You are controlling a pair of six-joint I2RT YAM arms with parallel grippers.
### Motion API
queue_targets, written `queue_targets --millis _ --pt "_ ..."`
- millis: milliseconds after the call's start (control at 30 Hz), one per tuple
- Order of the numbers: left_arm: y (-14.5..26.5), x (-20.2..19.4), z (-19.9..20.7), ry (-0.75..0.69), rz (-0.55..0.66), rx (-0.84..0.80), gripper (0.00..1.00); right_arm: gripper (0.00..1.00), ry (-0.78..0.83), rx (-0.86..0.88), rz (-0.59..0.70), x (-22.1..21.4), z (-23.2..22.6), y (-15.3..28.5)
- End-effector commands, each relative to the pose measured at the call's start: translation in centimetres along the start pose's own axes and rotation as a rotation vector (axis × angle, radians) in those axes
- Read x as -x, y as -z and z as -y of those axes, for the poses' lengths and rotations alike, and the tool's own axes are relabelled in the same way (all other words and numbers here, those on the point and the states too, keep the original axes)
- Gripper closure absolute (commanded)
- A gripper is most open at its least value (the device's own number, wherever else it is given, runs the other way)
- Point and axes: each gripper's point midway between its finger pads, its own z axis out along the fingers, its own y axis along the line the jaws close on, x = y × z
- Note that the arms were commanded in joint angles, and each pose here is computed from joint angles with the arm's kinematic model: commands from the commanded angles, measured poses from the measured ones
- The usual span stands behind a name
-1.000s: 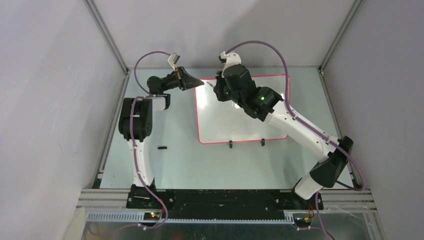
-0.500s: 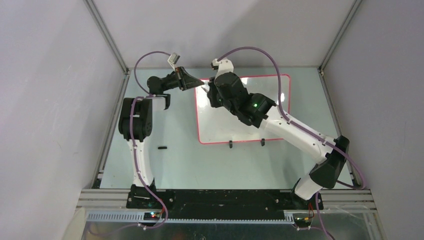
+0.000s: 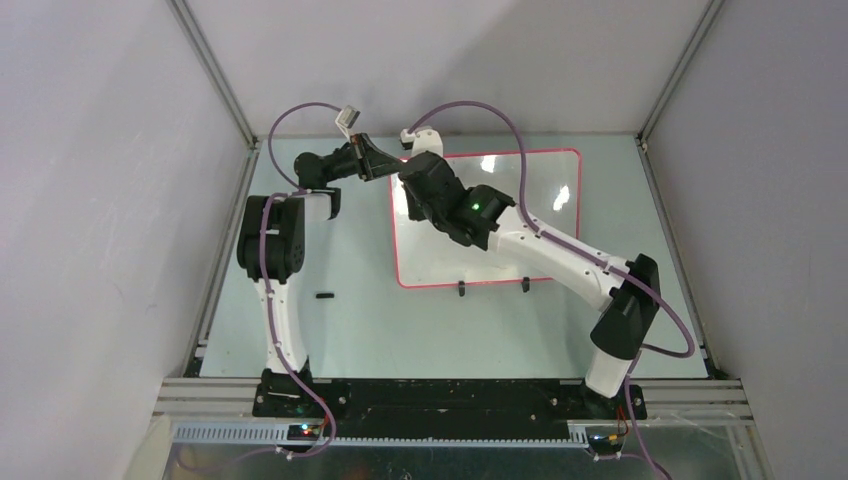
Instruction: Write a sentence on the whiteboard
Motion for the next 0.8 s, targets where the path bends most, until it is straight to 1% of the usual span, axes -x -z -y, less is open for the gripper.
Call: queue_targets --millis 0,767 --pt "-0.5 1.4 3.7 -0.124 0.002 -0.044 1.00 1.00 -0.029 -0.024 0.048 2.1 0.4 0.3" --pt "-0.6 1.3 3.7 -0.121 -0.007 -0.048 1.00 1.00 -0.060 -0.014 0.071 3.2 0.4 -1.2"
